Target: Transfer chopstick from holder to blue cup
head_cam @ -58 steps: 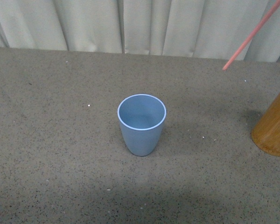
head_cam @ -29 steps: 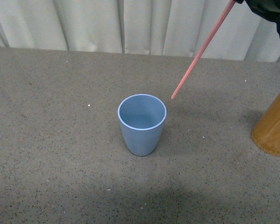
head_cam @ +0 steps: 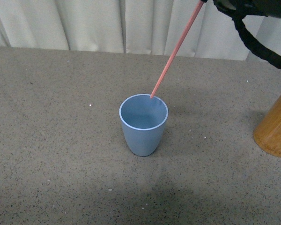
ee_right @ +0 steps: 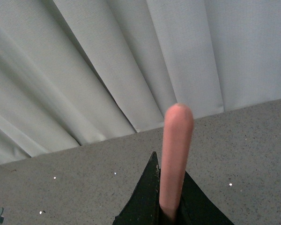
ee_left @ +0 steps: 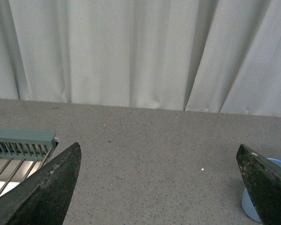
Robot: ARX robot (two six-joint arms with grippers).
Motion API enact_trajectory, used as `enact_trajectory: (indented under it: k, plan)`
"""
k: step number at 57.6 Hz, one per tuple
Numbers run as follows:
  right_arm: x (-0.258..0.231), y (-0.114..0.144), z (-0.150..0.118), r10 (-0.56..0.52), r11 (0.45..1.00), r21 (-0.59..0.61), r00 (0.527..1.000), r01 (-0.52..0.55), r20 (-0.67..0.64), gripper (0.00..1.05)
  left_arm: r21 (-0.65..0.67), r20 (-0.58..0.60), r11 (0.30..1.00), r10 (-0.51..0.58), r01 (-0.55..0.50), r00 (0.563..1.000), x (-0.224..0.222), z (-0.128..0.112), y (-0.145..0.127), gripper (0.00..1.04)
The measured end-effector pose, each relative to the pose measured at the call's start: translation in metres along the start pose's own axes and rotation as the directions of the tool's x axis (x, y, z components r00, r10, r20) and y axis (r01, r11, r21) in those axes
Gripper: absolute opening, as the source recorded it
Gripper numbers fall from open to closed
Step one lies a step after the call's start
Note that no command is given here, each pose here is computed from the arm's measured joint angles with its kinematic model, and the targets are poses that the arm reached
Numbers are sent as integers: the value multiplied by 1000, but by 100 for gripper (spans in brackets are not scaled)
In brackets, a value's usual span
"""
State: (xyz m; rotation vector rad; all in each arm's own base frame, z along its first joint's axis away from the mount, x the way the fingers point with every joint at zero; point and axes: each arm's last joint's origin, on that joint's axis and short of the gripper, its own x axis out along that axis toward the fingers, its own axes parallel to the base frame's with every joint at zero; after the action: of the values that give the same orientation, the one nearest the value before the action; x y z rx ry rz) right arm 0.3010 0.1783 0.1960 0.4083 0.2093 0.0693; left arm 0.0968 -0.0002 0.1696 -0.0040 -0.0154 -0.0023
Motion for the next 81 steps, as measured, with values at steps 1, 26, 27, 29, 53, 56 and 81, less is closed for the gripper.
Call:
enact_trajectory:
  k: [1, 26, 27, 29, 53, 56, 81]
  plan:
    - [0, 1, -1, 1, 1000, -1, 1000, -1, -1, 2, 0, 0, 1000, 0, 0, 1000, 0, 0, 0, 98]
    - [5, 3, -13, -10, 1000, -18, 1000, 9, -27, 2, 0, 0, 1000, 0, 0, 1000, 0, 0, 0, 98]
    - [5, 3, -14, -10, 1000, -19, 1000, 9, -27, 2, 0, 0, 1000, 0, 0, 1000, 0, 0, 0, 98]
    - [5, 3, -14, -9, 1000, -19, 1000, 9, -28, 2, 0, 0, 1000, 0, 0, 1000, 0, 0, 0, 98]
    - [5, 6, -18, -3, 999, -36, 999, 2, -39, 42, 0, 0, 1000, 0, 0, 1000, 0, 0, 0, 98]
    - [5, 6, -18, -1, 999, -35, 999, -1, -39, 49, 0, 0, 1000, 0, 0, 1000, 0, 0, 0, 98]
    - [-40, -40, 11, -31, 991, -126, 989, 49, 142, 85, 0, 0, 1000, 0, 0, 1000, 0, 0, 0, 98]
